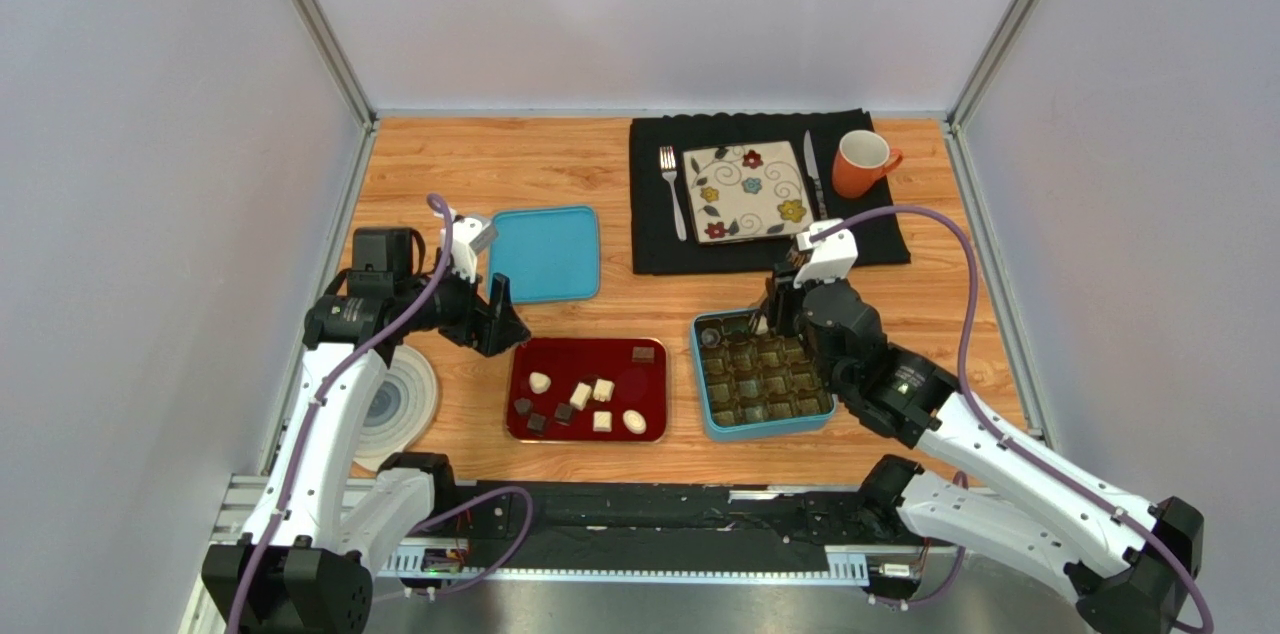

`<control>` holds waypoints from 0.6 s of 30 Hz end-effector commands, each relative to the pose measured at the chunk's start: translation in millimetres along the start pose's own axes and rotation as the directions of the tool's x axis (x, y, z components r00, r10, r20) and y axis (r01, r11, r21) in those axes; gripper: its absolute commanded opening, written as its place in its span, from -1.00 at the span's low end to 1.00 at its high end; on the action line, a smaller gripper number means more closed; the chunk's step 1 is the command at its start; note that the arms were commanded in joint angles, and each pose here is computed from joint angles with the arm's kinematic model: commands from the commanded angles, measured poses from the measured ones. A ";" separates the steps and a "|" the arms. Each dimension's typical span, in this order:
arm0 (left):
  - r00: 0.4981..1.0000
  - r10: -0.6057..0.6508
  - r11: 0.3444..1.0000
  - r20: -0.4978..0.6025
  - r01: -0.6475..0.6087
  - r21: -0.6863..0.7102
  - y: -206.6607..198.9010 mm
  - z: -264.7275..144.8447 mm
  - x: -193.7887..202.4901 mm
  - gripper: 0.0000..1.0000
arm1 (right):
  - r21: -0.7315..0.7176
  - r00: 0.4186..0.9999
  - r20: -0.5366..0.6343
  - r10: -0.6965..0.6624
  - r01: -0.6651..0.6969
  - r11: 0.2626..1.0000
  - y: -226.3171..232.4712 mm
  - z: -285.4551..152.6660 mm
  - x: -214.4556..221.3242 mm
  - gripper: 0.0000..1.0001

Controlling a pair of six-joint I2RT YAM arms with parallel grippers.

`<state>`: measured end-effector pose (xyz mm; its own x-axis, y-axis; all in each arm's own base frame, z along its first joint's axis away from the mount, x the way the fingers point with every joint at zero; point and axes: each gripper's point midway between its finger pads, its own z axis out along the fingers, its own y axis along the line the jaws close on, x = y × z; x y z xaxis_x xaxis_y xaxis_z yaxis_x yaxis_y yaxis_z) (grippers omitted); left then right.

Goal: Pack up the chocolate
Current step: Place the fake chocolate in the packing box.

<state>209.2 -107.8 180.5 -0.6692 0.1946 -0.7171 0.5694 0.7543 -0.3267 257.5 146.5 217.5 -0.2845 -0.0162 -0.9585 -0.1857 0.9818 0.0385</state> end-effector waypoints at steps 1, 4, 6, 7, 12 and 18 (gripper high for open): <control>0.999 0.029 0.999 0.015 -0.029 0.017 -6.6 -5.1 -3.8 0.75 | -0.008 0.998 0.044 0.034 -0.034 0.999 -1.0 -6.6 -18.2 -0.25; 1.000 0.028 0.999 0.013 -0.028 0.017 -6.7 -5.5 -2.9 0.76 | 0.005 0.999 0.049 0.024 -0.024 1.000 -4.1 -7.1 -20.4 -0.24; 0.999 0.029 0.999 0.014 -0.029 0.015 -6.6 -5.8 -2.9 0.76 | 0.015 0.999 0.050 0.015 -0.016 1.000 -6.1 -7.2 -20.8 -0.23; 1.000 0.027 1.000 0.012 -0.027 0.015 -6.8 -5.8 -2.6 0.76 | 0.020 0.999 0.051 0.012 -0.013 1.000 -7.1 -7.4 -21.3 -0.23; 1.000 0.023 1.000 0.010 -0.024 0.017 -6.7 -5.1 -1.8 0.76 | 0.019 0.998 0.058 0.001 -0.002 1.000 -7.2 -7.7 -24.3 -0.17; 1.000 0.026 1.000 0.010 -0.027 0.014 -6.3 -5.4 -1.5 0.75 | 0.027 0.998 0.070 0.000 -0.002 1.000 -10.0 -10.2 -29.4 -0.14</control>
<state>204.5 -107.6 178.9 -0.6823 0.1954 -0.7045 0.5635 0.7545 -0.3364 255.1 140.5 216.9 -0.2842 -0.0464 -0.9576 -0.1830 0.9831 0.0067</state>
